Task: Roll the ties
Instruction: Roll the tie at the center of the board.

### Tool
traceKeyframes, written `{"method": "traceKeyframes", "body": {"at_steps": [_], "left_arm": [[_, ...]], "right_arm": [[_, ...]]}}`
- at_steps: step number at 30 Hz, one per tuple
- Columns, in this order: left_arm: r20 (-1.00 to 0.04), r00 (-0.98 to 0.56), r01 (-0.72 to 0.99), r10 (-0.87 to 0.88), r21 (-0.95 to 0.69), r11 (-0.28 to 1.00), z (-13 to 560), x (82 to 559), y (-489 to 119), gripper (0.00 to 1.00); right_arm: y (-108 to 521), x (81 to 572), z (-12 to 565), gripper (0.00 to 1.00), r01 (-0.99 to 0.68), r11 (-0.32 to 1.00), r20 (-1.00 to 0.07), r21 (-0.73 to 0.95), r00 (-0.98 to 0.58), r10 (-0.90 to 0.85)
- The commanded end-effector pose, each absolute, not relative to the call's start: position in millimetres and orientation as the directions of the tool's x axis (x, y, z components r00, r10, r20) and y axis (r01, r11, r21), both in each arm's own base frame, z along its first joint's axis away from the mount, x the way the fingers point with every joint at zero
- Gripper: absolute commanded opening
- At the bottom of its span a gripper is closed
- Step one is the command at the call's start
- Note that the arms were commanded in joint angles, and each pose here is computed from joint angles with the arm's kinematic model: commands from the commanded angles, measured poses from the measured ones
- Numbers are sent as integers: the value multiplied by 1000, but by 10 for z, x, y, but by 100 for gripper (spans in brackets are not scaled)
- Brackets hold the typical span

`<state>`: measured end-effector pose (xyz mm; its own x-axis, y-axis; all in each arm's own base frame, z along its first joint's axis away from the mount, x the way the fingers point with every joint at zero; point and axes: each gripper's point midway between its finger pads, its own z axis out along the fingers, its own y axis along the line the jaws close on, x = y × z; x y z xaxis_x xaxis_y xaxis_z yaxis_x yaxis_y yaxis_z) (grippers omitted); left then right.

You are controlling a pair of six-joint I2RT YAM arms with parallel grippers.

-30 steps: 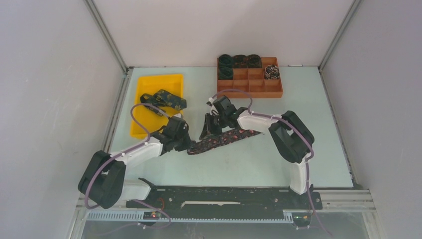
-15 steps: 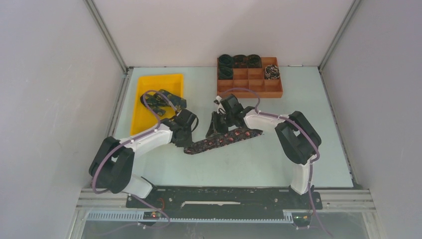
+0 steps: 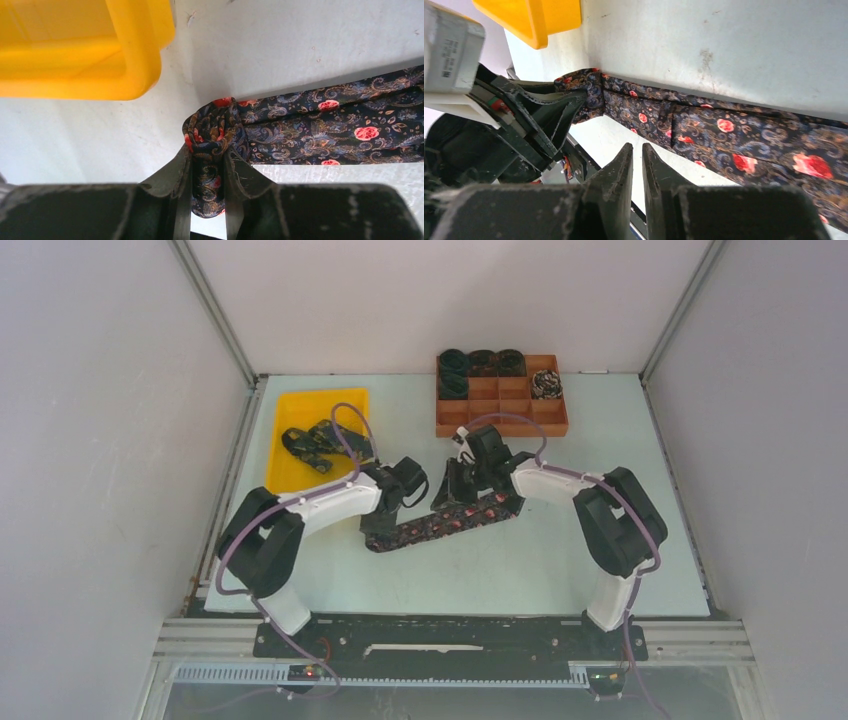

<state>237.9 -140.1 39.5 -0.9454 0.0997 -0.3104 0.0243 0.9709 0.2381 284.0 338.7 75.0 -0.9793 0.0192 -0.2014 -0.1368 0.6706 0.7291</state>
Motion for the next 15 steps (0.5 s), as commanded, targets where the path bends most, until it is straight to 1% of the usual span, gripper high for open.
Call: {"method": "traceKeyframes", "body": {"at_steps": [1, 5, 15], "left_arm": [[-290, -943, 40, 163, 388, 921, 510, 2376, -1304, 15], [-265, -942, 70, 205, 441, 895, 510, 2370, -1378, 15], [-228, -938, 110, 262, 520, 847, 437, 2362, -1583, 15]], "right_arm": [[3306, 2882, 1008, 15, -191, 632, -268, 751, -963, 27], [3170, 2886, 1068, 15, -170, 618, -255, 768, -965, 52], [2833, 2897, 1397, 15, -178, 603, -300, 777, -948, 106]]}}
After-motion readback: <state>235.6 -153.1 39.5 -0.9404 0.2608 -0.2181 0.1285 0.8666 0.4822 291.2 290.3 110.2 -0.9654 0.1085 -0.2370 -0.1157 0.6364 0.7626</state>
